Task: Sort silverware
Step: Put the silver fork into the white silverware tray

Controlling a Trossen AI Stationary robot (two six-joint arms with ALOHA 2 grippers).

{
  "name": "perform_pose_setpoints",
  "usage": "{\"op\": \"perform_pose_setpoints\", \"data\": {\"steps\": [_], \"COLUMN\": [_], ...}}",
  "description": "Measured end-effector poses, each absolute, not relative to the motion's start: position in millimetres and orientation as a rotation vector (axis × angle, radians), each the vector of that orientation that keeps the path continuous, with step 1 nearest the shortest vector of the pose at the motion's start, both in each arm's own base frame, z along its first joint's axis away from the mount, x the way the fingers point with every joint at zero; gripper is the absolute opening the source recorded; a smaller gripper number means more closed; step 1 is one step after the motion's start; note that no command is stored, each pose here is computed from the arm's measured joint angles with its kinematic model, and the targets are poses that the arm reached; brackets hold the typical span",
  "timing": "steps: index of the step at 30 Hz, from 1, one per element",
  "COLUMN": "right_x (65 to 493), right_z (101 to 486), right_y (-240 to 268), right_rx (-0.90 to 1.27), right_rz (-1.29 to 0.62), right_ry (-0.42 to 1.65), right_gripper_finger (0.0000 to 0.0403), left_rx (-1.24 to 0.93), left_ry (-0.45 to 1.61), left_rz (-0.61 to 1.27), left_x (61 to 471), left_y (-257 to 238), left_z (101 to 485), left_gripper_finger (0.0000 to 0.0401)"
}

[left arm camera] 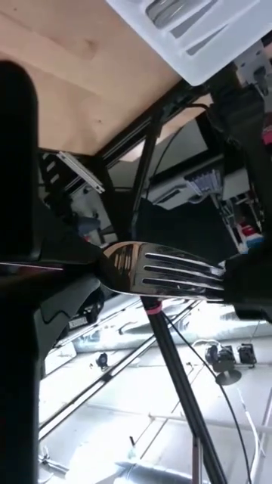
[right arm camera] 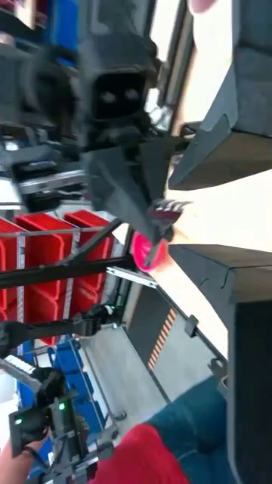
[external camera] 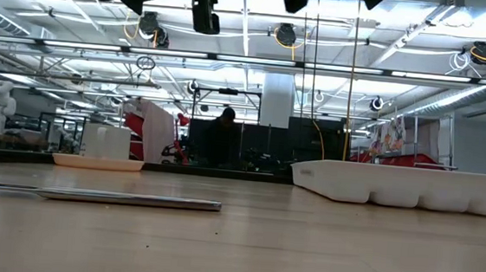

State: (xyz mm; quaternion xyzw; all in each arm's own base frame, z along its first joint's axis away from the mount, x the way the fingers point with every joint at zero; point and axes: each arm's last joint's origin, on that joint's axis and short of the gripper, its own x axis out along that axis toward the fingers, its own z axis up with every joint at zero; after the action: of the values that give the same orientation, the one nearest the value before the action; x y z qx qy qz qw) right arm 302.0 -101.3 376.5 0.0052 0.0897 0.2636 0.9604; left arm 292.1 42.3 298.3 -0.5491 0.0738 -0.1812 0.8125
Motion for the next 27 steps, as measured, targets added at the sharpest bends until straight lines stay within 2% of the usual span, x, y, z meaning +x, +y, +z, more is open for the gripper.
{"op": "perform_pose_setpoints", "data": {"steps": [7, 27], "right_x": [319.7, 322.2], "right_z": [357.4, 361.9], "right_y": [-98.0, -98.2], "right_rx": [0.056, -0.006], "right_rz": [0.565, 0.539], "right_ry": [0.239, 0.189], "right_gripper_finger": [0.0119, 0.0117], "left_rx": [-1.168, -1.149], "left_ry": [0.159, 0.161], "left_rz": [-0.389, -0.381], "left_x": [292.1, 291.6], "left_y": [41.9, 45.4], "left_z": [298.2, 297.2], "left_gripper_finger": [0.0011, 0.0012]}}
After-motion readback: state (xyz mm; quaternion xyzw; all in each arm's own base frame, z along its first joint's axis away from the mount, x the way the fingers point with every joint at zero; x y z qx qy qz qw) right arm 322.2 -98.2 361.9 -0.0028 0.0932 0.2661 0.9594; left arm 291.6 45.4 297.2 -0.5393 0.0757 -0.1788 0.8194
